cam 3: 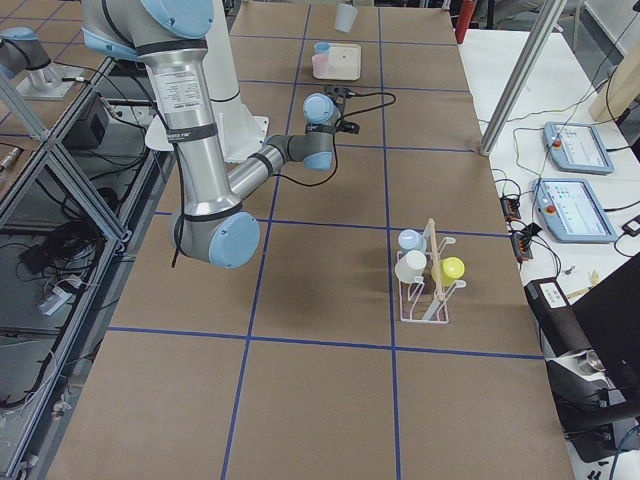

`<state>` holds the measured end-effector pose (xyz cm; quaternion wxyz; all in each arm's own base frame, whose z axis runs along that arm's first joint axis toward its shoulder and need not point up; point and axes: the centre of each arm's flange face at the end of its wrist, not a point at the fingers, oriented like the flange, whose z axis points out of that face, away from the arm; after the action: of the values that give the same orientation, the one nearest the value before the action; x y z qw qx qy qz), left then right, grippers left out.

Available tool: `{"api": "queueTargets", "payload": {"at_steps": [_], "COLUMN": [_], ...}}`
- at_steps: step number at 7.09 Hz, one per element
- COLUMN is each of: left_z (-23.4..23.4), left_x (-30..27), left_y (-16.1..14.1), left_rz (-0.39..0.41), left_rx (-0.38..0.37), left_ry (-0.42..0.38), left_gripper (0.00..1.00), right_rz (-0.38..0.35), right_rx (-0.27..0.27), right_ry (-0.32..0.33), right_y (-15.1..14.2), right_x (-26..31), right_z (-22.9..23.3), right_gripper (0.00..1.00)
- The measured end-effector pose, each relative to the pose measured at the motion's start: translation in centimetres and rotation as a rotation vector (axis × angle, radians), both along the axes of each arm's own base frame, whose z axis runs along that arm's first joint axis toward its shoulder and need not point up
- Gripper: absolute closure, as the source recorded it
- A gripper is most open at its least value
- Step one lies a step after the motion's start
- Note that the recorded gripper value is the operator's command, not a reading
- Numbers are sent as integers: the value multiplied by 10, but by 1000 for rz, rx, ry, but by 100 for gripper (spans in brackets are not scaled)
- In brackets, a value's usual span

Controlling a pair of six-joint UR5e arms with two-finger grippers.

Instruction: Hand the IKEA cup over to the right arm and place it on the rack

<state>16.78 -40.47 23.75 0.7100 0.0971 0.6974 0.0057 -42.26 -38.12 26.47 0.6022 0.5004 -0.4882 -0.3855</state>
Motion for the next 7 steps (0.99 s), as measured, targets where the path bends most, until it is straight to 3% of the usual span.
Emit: {"api": "queueTargets", "payload": {"at_steps": [3,7], "left_z": [-47,-66], "left_x": [72,130], "left_y": [12,21], "left_rz": [18,18], "left_rx": [-24,-21], "left_ry": [86,116], "left_gripper": [100,100], "right_rz": [-2,-32], "right_rx": [58,69], "right_ry": [-116,-253], "right_y": [20,42], "right_x": [-15,-18], "right_z": [-5,-9], "right_gripper": [1,2]}}
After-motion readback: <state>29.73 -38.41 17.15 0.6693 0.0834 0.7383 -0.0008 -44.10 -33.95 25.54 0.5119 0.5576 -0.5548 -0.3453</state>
